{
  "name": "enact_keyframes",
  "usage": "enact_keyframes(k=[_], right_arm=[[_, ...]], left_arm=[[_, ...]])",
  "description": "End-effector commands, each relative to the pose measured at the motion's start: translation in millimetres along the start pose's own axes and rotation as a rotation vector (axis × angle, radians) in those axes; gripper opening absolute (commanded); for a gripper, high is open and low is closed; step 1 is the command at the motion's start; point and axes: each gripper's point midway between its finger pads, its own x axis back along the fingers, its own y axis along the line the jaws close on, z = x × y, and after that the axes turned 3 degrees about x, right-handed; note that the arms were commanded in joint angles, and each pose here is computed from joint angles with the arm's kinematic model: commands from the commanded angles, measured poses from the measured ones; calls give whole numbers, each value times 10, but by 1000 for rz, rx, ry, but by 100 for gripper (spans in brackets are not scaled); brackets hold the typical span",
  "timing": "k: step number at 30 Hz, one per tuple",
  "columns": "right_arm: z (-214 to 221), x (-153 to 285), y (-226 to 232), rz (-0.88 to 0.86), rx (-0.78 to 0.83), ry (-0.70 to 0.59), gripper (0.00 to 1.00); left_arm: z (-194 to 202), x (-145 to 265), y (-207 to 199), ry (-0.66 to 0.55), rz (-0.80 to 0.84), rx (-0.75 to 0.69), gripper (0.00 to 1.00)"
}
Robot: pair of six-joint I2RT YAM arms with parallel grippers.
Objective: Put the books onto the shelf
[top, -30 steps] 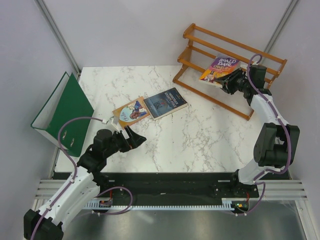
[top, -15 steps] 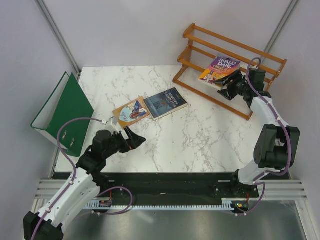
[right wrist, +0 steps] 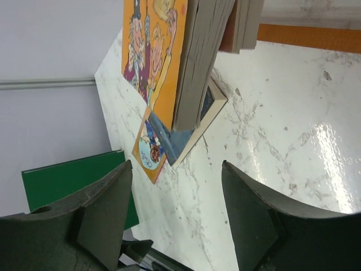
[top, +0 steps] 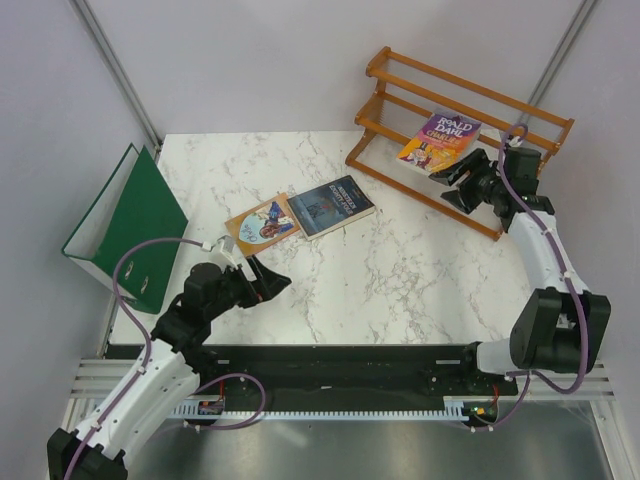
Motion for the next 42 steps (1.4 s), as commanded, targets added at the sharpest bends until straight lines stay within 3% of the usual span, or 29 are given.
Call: enact_keyframes(k=[1,2,5,6,9,10,11,19,23,42], right_arm=[[41,300,36,47,117,-11,70],[7,380,107,45,153,-29,68],[-68,516,164,98,250,-61,49],[-59,527,219,101,281,-60,33],[-54,517,402,129,387,-56,6],[-49,500,401,161,411,-53,2],[-144,474,462,181,432,-70,0],[270,-21,764,227,672,149,0],[405,-261,542,343,734,243,0],[5,-449,137,626,774,111,1]], left_arm=[[41,2,19,12,12,-36,99],[50,1,26,14,12,-36,99],[56,-2,35,15,11,-37,99],[58,-1,38,16,10,-38,99],[69,-9,61,18,4,-37,99],[68,-13,64,19,0,-36,99],[72,-14,70,20,-1,-36,99],[86,-21,87,25,-4,-41,99],[100,-25,101,31,-8,-41,99],[135,-20,127,33,-5,-30,98]])
